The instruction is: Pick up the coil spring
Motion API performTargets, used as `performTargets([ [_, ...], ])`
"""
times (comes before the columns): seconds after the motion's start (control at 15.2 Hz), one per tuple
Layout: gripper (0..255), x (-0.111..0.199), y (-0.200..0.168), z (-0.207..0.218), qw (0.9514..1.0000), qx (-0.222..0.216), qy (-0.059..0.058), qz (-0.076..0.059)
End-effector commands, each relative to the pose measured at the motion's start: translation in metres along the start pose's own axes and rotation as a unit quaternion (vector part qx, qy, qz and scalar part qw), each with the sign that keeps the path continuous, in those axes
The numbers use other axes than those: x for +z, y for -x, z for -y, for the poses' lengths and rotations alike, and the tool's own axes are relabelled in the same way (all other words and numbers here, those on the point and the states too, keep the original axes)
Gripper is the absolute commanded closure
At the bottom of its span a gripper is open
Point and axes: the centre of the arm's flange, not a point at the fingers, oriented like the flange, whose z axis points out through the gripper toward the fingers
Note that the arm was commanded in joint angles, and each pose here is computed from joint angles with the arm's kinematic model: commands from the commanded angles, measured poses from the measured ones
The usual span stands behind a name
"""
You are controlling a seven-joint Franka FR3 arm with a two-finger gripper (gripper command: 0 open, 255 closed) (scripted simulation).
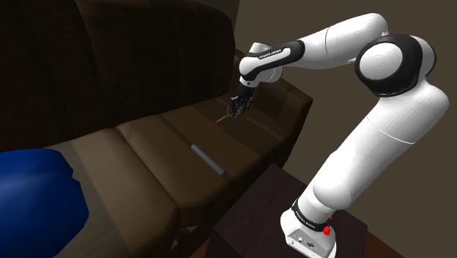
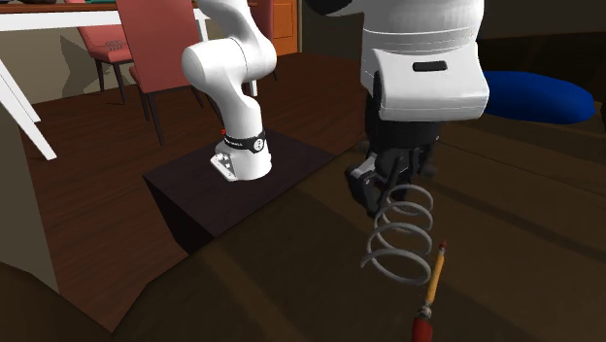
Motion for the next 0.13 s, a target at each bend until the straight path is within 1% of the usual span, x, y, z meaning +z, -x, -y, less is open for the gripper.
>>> performTargets([
  [0.0,255,-0.0064,-0.0009,-0.0004,1.0,0.0,0.0,0.0],
  [0.07,255,-0.0063,-0.001,-0.0004,1.0,0.0,0.0,0.0],
])
